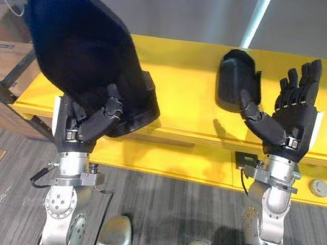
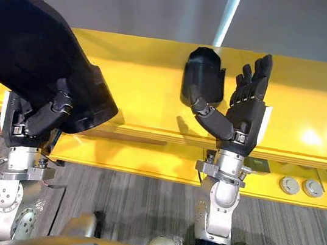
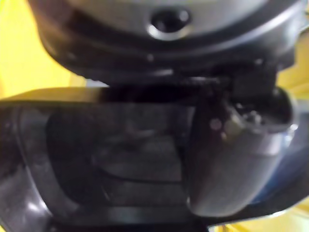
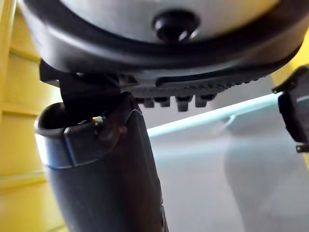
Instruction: Walk over and take three plastic housings, then place them on the shelf
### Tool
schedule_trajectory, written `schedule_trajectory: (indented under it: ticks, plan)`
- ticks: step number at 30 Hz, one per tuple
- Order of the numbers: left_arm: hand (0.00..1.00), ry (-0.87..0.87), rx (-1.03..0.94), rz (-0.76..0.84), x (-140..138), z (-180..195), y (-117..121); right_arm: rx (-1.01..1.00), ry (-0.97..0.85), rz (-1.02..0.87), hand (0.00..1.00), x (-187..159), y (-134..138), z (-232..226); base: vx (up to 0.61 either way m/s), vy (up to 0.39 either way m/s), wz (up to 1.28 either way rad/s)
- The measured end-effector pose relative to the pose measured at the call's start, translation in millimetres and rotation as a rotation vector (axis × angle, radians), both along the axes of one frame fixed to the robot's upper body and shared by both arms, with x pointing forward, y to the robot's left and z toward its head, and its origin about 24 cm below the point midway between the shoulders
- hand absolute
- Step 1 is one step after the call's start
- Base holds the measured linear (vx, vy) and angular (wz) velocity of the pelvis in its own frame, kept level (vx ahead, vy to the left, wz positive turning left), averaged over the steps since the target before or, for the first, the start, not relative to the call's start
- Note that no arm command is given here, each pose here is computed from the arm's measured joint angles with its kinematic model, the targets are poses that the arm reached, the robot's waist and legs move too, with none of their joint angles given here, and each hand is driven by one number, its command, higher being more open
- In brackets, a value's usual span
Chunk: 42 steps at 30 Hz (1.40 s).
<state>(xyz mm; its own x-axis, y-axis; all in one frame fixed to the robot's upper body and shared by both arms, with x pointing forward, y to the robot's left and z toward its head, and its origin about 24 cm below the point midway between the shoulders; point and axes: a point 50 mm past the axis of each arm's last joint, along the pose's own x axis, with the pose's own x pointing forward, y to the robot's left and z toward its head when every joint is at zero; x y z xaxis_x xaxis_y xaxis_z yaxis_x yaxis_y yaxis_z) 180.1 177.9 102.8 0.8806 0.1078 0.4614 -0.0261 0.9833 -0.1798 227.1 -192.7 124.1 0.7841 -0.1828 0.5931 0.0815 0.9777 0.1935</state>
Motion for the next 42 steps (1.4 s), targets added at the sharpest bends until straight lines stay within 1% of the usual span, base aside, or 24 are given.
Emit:
schedule_trajectory:
  ticks: [3,6,8,11,13,15,18,20,23,25,27,29,31,34,38,42]
  plan:
    - [0.00,0.003,0.043,-0.041,-1,-1,-4,-0.021,-0.028,0.010,1.00,-1,1,3,-0.03,0.529,-0.27]
    - [0.00,-0.014,0.095,-0.071,0,4,2,0.031,0.017,0.040,1.00,-1,14,-10,-0.01,0.420,-0.35]
    - [0.00,0.006,0.099,-0.078,3,3,6,0.025,0.050,0.081,1.00,-2,22,-17,-0.01,0.401,-0.26]
    - [0.00,0.014,0.114,-0.088,13,5,10,0.000,0.043,0.112,1.00,-1,28,-16,0.04,0.134,-0.11]
    - [0.00,0.008,0.121,-0.104,25,9,10,-0.019,0.023,0.130,1.00,3,29,-10,0.07,0.012,-0.20]
    - [0.00,0.011,0.092,-0.139,34,11,5,-0.034,0.024,0.115,1.00,4,23,-7,0.06,-0.019,-0.04]
    - [0.00,0.041,0.079,-0.230,42,9,-13,-0.066,0.107,0.091,1.00,5,10,-15,0.02,-0.035,0.13]
    - [0.00,0.049,0.084,-0.291,45,10,-24,-0.134,0.152,0.063,1.00,1,1,-19,0.01,-0.057,-0.02]
    - [0.00,0.028,0.080,-0.303,55,17,-26,-0.170,0.172,0.068,1.00,1,-3,-19,-0.03,-0.036,-0.13]
    - [0.00,0.024,0.043,-0.287,66,21,-21,-0.185,0.166,0.077,1.00,0,-3,-17,-0.06,-0.015,-0.33]
    - [0.00,0.023,-0.005,-0.230,79,25,-11,-0.217,0.152,0.087,1.00,-2,-6,-12,-0.06,0.002,-0.40]
    - [0.00,0.035,-0.028,-0.141,94,27,3,-0.226,0.150,0.097,1.00,-6,-10,-9,-0.04,0.012,-0.36]
    - [0.00,0.086,-0.072,-0.010,111,28,27,-0.196,0.159,0.127,1.00,-9,-15,-11,-0.02,0.020,-0.34]
    - [0.00,0.135,-0.117,0.085,128,34,41,-0.156,0.167,0.138,1.00,-13,-23,-13,-0.01,0.017,-0.23]
    - [0.00,0.146,-0.157,0.086,139,45,39,-0.179,0.171,0.194,1.00,-14,-20,-14,-0.02,0.003,-0.12]
    - [0.00,0.188,-0.151,0.078,145,48,38,-0.205,0.179,0.333,1.00,-14,3,-18,-0.04,-0.017,-0.04]
